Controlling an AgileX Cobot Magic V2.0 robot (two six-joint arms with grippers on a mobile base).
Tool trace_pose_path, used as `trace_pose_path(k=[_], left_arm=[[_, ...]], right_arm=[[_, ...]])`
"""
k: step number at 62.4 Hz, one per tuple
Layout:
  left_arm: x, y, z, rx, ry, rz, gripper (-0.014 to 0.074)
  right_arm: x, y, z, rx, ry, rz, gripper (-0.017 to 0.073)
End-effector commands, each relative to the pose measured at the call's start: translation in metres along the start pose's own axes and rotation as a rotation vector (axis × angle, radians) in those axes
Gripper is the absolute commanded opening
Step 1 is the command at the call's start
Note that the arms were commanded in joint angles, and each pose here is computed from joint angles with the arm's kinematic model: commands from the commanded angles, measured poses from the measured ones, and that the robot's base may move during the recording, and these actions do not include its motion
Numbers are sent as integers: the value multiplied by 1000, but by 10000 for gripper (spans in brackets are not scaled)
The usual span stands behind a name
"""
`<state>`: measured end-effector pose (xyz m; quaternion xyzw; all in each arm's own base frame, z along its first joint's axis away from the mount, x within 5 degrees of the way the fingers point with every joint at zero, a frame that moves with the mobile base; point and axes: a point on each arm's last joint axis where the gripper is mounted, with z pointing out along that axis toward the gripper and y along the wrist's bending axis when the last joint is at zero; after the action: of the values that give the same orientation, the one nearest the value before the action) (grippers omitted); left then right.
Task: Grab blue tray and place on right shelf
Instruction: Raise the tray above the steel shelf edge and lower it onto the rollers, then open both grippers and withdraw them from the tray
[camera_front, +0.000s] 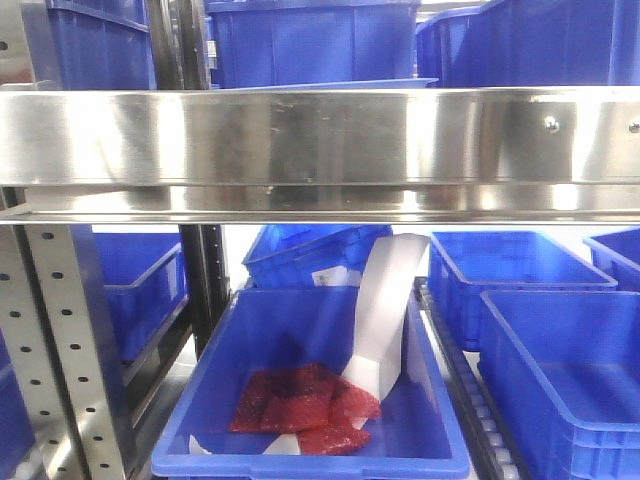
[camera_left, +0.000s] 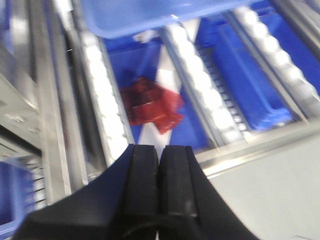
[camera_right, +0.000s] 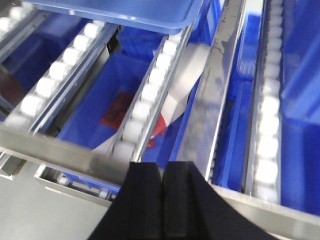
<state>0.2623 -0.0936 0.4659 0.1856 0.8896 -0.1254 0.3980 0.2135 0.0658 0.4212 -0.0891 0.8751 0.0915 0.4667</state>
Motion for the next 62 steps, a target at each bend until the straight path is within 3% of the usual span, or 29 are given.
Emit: trace_pose_path(k=[1, 11, 21, 35, 45, 62], left_arm=[[8, -10, -27, 42, -179, 22, -48], [54, -17, -35, 73, -292, 30, -48], [105, -19, -45, 45, -428, 54, -48], [166, -19, -67, -12, -603, 47, -48], [181, -22, -85, -21, -688, 54, -48], [182, -24, -87, 1, -698, 30, -48]], right_arm=[[15, -2, -29, -11, -191, -26, 60], [75, -8, -48, -16, -280, -51, 60], [125, -13, -67, -23, -364, -52, 60], [160, -16, -101, -27, -564, -85, 60], [165, -17, -116, -28, -645, -90, 60], [166, -17, -116, -28, -640, -90, 60]])
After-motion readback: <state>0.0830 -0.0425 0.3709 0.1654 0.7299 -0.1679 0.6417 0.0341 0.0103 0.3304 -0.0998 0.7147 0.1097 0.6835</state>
